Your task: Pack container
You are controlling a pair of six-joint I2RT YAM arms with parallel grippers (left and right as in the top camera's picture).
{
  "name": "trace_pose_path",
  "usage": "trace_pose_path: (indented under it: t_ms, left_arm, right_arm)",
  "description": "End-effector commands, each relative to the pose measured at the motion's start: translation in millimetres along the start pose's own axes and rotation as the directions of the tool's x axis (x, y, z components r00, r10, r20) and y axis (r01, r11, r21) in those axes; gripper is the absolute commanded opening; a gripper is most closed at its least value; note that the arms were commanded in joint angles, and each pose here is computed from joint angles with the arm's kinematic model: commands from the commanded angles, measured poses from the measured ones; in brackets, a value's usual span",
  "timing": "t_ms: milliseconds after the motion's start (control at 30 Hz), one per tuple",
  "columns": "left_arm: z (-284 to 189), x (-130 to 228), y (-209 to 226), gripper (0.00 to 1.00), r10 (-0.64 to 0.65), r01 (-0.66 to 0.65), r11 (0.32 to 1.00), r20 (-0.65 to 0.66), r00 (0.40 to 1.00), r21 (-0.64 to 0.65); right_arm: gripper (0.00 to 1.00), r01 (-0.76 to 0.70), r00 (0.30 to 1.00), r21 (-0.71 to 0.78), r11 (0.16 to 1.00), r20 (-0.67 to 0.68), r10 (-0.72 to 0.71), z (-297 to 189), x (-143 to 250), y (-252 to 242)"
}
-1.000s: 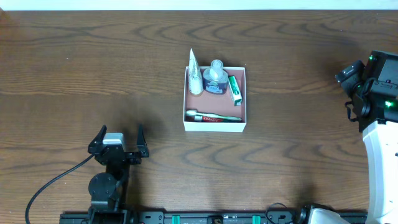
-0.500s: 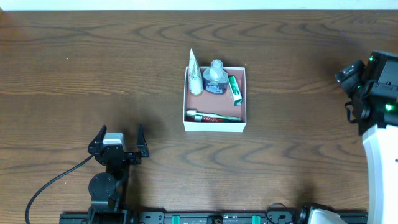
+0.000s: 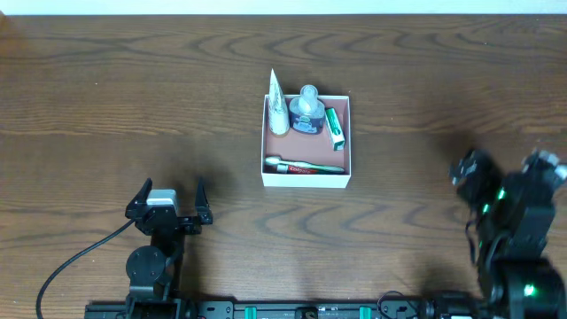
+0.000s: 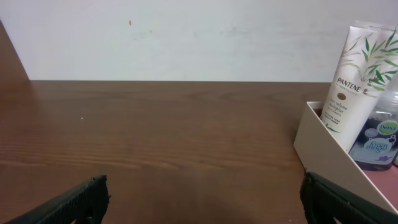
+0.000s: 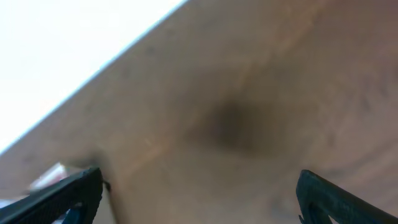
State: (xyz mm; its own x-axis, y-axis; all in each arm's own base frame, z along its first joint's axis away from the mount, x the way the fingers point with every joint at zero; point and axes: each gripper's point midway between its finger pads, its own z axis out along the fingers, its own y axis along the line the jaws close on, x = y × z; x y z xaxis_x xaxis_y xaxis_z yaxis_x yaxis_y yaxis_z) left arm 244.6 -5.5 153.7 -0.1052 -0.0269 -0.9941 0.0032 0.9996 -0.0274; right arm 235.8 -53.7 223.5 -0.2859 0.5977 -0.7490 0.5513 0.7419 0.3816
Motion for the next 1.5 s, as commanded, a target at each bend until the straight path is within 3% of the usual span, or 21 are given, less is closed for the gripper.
trace_pose_path:
  t_ms: [0,300,467,667,867,1133,1267,1467]
  left_arm:
    - [1.0,18.0,3.3,0.98,0.016,-0.017,1.000,-0.054,0.998,-0.015]
    - [1.0,18.0,3.3,0.98,0.016,-0.017,1.000,-0.054,0.998,-0.015]
    - [1.0,18.0,3.3,0.98,0.016,-0.017,1.000,-0.054,0.998,-0.015]
    - [1.0,18.0,3.3,0.98,0.016,-0.017,1.000,-0.054,0.998,-0.015]
    - [1.0,18.0,3.3,0.98,0.016,-0.017,1.000,-0.054,0.998,-0.015]
    - [1.0,18.0,3.3,0.98,0.016,-0.017,1.000,-0.054,0.998,-0.015]
    - [1.0,18.0,3.3,0.98,0.016,-0.017,1.000,-0.054,0.998,-0.015]
    - [1.0,18.0,3.3,0.98,0.016,-0.017,1.000,-0.054,0.998,-0.015]
  right_arm:
    - [0.99,-0.001,0.999,0.012,1.000,0.047,0.000,-6.8,11.3,-18.7]
    - [0.99,-0.041,0.977,-0.117,0.992,0.204,0.065,-17.4,20.9,-30.9]
    - [0.99,0.119,0.965,-0.237,0.964,0.258,-0.056,-16.1,29.0,-11.6]
    - [0.99,0.350,0.904,-0.360,0.865,0.373,-0.211,-17.0,38.5,18.4]
    - [0.99,0.455,0.848,-0.400,0.795,0.467,-0.251,-11.8,42.6,34.8]
    - [0.99,0.478,0.812,-0.418,0.773,0.547,-0.206,-7.5,40.8,41.8]
    - [0.99,0.576,0.759,-0.410,0.708,0.589,-0.277,-4.7,53.0,48.3]
    - [0.99,0.610,0.745,-0.384,0.693,0.575,-0.338,6.1,65.3,43.4]
